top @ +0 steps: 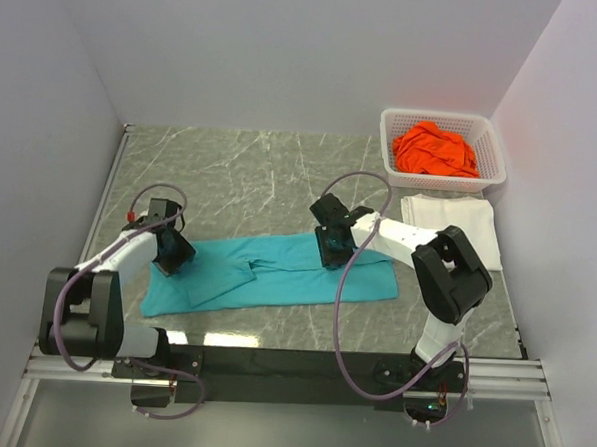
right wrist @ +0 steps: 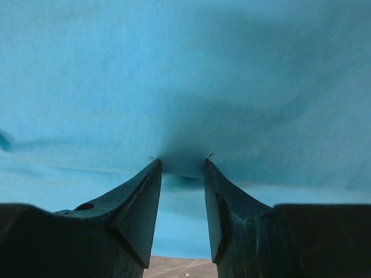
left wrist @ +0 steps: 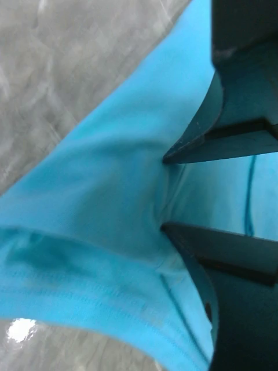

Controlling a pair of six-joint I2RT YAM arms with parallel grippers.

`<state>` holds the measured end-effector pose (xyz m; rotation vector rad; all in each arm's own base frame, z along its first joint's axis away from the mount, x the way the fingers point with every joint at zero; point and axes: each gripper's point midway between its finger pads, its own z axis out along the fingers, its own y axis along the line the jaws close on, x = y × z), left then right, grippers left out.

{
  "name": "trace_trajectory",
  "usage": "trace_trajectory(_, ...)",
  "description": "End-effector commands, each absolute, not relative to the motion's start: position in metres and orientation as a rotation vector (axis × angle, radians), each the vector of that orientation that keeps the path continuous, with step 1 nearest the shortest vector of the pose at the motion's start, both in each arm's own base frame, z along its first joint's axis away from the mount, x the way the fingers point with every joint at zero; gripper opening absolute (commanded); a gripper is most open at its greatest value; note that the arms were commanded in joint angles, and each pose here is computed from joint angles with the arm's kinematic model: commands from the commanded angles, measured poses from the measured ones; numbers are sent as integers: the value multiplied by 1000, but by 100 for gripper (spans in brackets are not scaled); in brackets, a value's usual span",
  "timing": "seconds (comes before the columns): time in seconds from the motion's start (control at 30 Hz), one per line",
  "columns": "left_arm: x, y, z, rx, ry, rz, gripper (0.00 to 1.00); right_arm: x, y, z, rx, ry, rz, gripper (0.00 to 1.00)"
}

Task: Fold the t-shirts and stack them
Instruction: Fold the tshirt

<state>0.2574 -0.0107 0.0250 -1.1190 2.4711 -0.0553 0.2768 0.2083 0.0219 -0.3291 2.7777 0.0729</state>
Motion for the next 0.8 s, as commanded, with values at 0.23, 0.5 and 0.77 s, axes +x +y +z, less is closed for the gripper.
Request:
trace_trajectory(0.23,321,-3,-11,-1126,2566,51,53,218,215,-4,-548,2957,137,43)
trace_trajectory(0.5,429,-9,-11,-819,2639,29,54,164,256,-10,-822,3014,273,42)
trace_trajectory(0.77,526,-22,0,-512,2567,-6,61,151,330,3,-969,2955,436,42)
